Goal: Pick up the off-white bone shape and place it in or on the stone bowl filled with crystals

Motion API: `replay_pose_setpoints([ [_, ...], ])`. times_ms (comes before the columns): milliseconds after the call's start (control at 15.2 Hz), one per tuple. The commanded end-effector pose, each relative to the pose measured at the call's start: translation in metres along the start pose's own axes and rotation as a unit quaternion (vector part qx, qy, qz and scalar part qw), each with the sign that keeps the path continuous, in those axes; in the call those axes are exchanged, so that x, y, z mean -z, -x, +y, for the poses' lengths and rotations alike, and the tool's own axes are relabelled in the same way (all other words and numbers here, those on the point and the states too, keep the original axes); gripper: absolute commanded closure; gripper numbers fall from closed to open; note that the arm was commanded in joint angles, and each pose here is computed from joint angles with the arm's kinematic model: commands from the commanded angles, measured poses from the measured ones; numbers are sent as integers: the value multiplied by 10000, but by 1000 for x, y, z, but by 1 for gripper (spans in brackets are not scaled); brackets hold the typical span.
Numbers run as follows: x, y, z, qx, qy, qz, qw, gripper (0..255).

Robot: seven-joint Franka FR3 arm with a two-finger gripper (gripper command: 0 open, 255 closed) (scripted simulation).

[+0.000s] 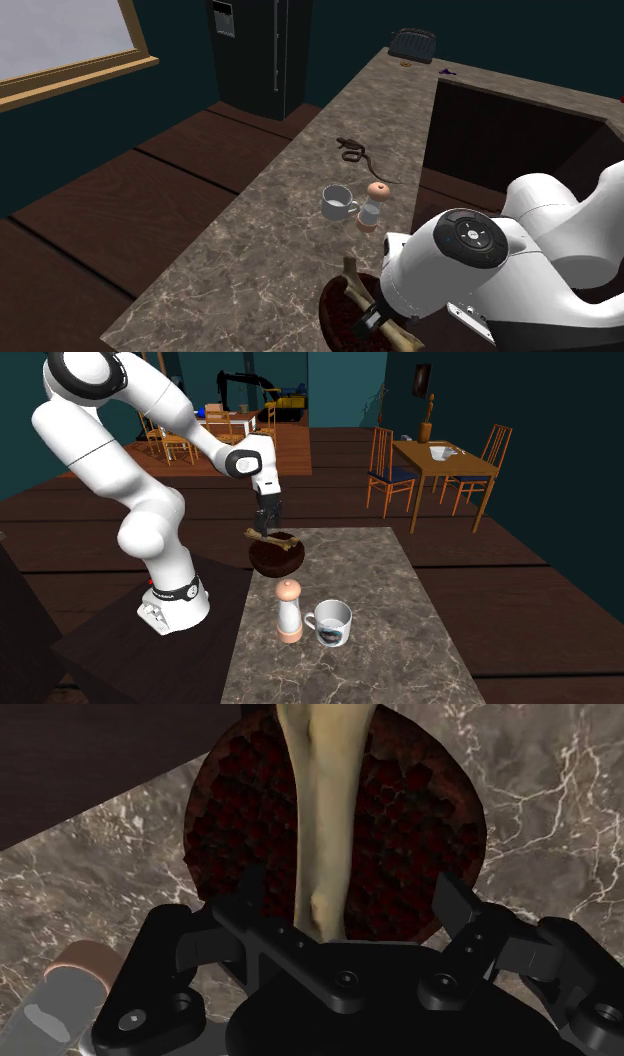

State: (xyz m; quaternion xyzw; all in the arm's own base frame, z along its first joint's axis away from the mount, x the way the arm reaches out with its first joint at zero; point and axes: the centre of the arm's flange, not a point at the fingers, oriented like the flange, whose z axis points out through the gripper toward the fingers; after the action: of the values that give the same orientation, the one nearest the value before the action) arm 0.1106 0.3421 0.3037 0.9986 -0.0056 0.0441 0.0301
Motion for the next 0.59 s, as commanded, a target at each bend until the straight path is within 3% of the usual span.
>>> replay_pose_setpoints([
  [0,26,1,1,1,3,-7,10000,0],
  [528,36,1,1,1,3,-7,10000,0],
])
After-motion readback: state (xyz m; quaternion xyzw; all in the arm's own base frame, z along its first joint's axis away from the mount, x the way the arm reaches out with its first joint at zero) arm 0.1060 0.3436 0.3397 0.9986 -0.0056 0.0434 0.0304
